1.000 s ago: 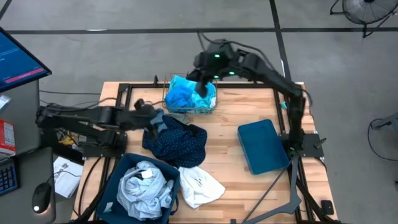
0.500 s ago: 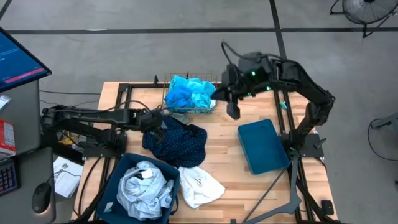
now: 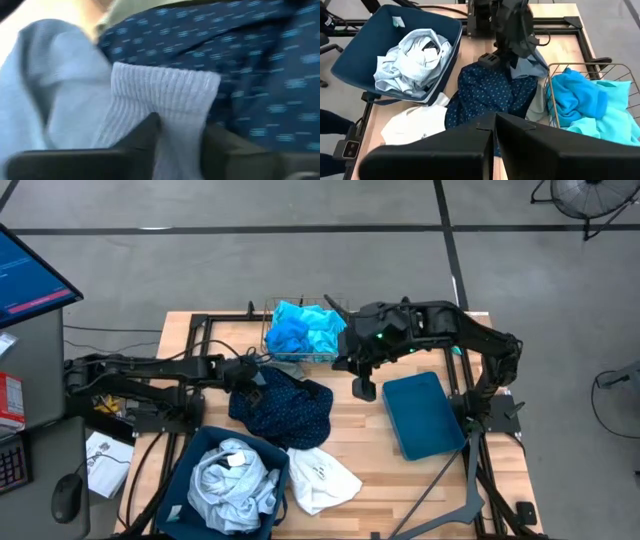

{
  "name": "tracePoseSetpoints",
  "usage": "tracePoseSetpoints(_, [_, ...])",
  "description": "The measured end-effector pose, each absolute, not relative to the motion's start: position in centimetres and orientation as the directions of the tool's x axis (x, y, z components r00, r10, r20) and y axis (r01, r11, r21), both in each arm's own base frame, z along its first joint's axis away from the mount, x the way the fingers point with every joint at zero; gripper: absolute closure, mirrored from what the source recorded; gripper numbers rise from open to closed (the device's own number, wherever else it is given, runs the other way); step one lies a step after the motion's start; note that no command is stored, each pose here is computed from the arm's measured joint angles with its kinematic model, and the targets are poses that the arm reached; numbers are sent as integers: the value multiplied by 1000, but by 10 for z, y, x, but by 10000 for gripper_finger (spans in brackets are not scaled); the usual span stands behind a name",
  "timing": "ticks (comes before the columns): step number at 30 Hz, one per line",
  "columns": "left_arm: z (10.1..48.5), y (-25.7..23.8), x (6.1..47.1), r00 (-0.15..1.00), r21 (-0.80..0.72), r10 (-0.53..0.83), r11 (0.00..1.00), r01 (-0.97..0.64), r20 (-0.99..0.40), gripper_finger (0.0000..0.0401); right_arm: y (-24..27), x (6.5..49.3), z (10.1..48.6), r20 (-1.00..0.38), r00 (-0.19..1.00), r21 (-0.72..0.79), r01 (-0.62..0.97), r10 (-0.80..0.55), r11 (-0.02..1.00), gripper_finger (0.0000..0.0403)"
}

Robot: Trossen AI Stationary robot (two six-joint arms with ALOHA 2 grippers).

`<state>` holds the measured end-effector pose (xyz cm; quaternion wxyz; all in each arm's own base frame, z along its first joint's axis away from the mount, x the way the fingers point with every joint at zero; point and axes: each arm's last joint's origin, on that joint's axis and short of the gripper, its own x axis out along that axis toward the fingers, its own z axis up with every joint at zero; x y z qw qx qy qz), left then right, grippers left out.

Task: Pick & Place Cloths
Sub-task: Put the gray sock into the blue bin

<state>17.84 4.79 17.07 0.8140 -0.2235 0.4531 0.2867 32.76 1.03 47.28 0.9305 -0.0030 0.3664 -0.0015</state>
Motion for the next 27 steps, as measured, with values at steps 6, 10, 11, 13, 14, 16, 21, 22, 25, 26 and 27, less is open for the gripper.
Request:
tracePoseSetpoints(6, [182, 45, 176, 517, -201, 216, 747, -634, -828, 394, 12, 343, 456, -733, 681, -9, -4, -3, 1000, 390])
tracePoseSetpoints(10, [193, 43, 171, 580, -276, 212, 719, -638, -787, 400, 13, 350, 449, -745, 668, -11, -8, -2, 1000, 390])
tracePoseSetpoints(11, [197, 43, 169, 598, -295, 209, 716, -633, -774, 400, 13, 354, 447, -747, 665, -15, -14, -2, 1000, 390])
tracePoseSetpoints(13, [205, 41, 165, 647, -342, 206, 710, -615, -734, 401, 13, 361, 440, -754, 656, -29, -30, -2, 999, 390])
tracePoseSetpoints(14, [210, 40, 163, 673, -362, 205, 713, -600, -711, 401, 13, 365, 438, -756, 655, -36, -39, -2, 999, 390])
tracePoseSetpoints(16, [219, 38, 158, 718, -395, 214, 714, -577, -662, 401, 14, 373, 433, -749, 663, -53, -57, -2, 997, 390])
tracePoseSetpoints(21, [240, 35, 142, 819, -474, 238, 717, -511, -522, 401, 12, 398, 421, -710, 705, -96, -91, -4, 991, 389])
tracePoseSetpoints(22, [245, 34, 139, 839, -492, 242, 718, -493, -487, 401, 11, 405, 417, -700, 714, -109, -99, -5, 989, 388])
tracePoseSetpoints(25, [255, 32, 130, 881, -523, 248, 727, -445, -404, 401, 5, 423, 406, -674, 739, -150, -115, -17, 982, 375])
tracePoseSetpoints(26, [258, 31, 128, 892, -532, 244, 731, -427, -382, 401, 2, 430, 402, -661, 750, -162, -115, -22, 980, 366])
tracePoseSetpoints(27, [260, 30, 126, 901, -539, 237, 735, -410, -362, 401, -2, 437, 398, -649, 760, -174, -112, -29, 978, 356])
